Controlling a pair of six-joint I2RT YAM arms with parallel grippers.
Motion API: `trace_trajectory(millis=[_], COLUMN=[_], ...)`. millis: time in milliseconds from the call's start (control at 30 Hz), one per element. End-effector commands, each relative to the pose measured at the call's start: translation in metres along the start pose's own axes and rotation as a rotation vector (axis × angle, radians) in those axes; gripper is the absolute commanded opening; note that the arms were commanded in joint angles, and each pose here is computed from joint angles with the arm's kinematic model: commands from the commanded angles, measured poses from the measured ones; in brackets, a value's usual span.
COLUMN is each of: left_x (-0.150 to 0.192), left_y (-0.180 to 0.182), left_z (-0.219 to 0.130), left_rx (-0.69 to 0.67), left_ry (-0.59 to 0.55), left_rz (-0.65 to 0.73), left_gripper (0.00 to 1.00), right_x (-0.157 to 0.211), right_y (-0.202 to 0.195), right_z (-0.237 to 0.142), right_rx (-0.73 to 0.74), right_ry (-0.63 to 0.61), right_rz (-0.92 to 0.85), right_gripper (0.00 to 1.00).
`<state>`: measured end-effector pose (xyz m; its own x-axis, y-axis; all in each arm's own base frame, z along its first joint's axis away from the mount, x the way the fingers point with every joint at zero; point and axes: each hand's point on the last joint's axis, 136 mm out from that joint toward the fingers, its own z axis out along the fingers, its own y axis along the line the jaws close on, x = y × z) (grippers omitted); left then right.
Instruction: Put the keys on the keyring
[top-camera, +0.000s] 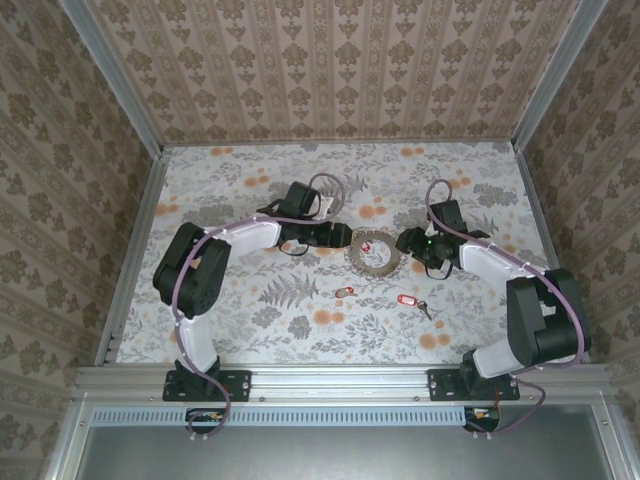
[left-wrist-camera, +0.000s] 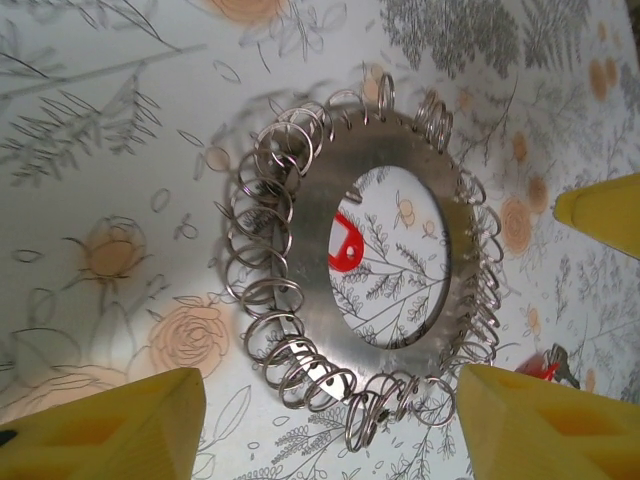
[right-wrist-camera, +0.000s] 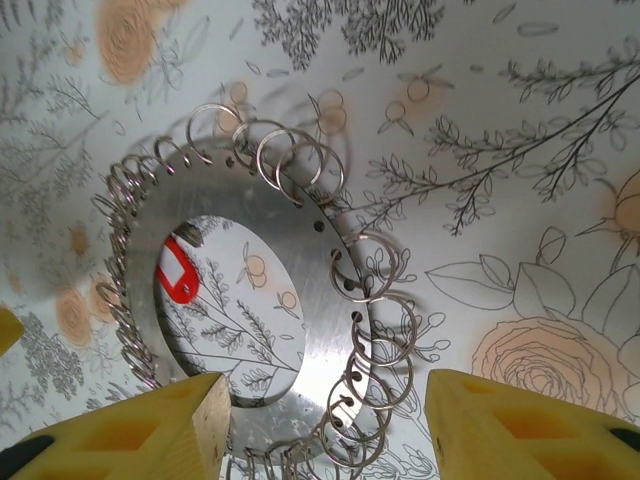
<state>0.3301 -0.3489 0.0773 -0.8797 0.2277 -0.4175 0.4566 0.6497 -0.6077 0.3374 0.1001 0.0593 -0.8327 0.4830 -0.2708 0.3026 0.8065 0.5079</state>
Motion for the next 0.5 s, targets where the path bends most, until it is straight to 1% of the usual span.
trace_trajectory(millis=[0, 133, 400, 467], left_x=[0.006, 0.01, 0.01, 0.01], left_y=[-0.007, -0.004, -0.005, -0.003], left_z=[0.009, 0.017, 0.029, 0.032], left_rx=[0.014, 0.005, 0.026, 0.026], left_ry=[0.054, 0.07, 0.091, 0.098], left_rz=[0.007, 0.0, -0.006, -0.009], left_gripper=[0.66, 0.65, 0.56, 0.54], right_x=[0.015, 0.016, 0.015, 0.016], right_y=[-0.008, -0.005, -0.002, -0.004], right_z=[0.01, 0.018, 0.028, 0.031], right_rx=[0.008, -0.022, -0.064, -0.064], right_ry=[0.068, 0.079, 0.098, 0.106], right_rz=[0.001, 0.007, 0.022, 0.033], right_gripper=[0.55, 0.54, 0.51, 0.49])
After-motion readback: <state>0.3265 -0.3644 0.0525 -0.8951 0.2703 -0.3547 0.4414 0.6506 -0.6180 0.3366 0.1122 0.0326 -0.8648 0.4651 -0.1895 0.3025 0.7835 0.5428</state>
